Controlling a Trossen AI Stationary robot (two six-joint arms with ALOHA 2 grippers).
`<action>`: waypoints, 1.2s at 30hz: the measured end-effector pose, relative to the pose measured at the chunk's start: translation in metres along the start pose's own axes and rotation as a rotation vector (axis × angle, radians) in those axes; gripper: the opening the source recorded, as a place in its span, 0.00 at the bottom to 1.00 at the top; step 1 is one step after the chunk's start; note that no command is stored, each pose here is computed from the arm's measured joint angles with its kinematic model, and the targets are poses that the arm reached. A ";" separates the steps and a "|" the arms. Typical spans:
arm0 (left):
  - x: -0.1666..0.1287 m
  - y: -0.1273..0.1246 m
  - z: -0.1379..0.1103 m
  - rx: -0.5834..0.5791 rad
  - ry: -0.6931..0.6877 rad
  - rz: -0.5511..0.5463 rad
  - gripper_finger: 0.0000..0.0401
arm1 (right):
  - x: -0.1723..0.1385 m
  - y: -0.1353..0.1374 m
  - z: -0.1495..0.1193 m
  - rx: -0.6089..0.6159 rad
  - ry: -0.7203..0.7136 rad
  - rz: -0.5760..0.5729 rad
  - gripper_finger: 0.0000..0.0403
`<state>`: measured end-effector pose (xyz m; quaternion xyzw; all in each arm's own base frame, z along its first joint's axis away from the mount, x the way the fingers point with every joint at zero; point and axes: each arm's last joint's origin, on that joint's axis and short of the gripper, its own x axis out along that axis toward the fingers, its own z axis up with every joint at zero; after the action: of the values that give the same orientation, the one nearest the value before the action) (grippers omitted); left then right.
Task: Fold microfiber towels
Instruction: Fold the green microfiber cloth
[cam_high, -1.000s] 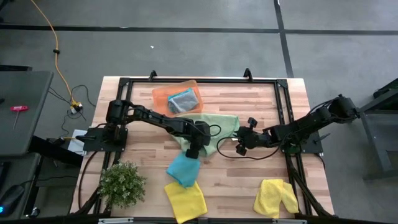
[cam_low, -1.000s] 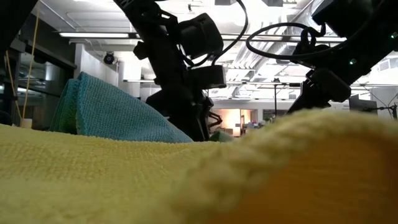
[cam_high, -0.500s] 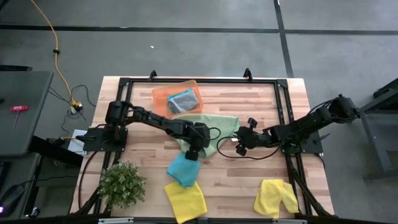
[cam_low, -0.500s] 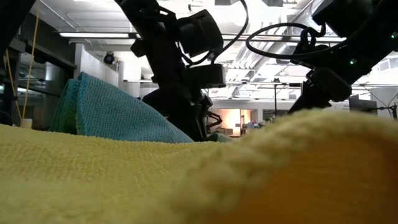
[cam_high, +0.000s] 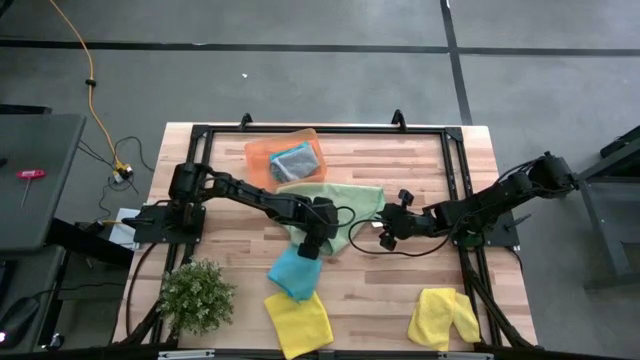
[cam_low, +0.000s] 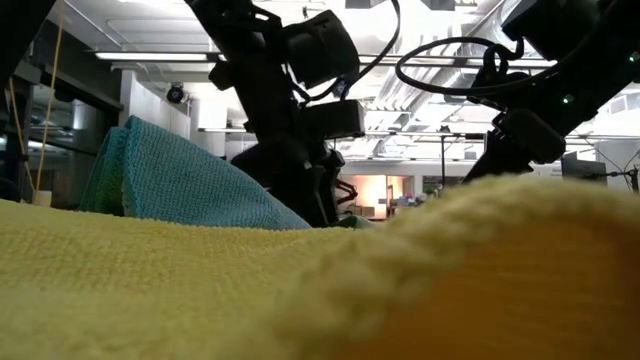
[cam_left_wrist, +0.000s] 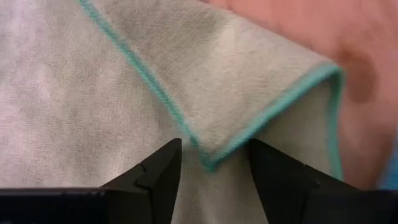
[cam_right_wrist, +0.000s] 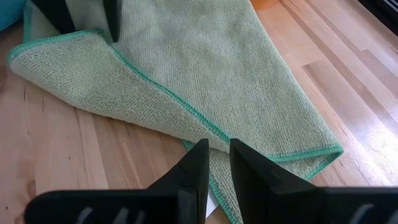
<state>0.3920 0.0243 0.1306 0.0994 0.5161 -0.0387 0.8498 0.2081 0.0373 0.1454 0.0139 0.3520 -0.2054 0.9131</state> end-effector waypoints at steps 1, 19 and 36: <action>-0.001 -0.001 0.001 0.000 -0.010 -0.009 0.45 | 0.000 0.000 0.000 0.000 0.000 0.000 0.14; -0.003 0.002 0.005 0.063 0.012 0.114 0.45 | 0.000 0.000 -0.001 0.019 0.005 -0.003 0.14; -0.008 0.007 0.013 0.094 -0.020 0.211 0.34 | 0.000 0.000 -0.001 0.022 0.005 -0.003 0.14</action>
<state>0.4011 0.0282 0.1442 0.1927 0.4919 0.0259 0.8486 0.2076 0.0372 0.1450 0.0240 0.3521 -0.2106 0.9117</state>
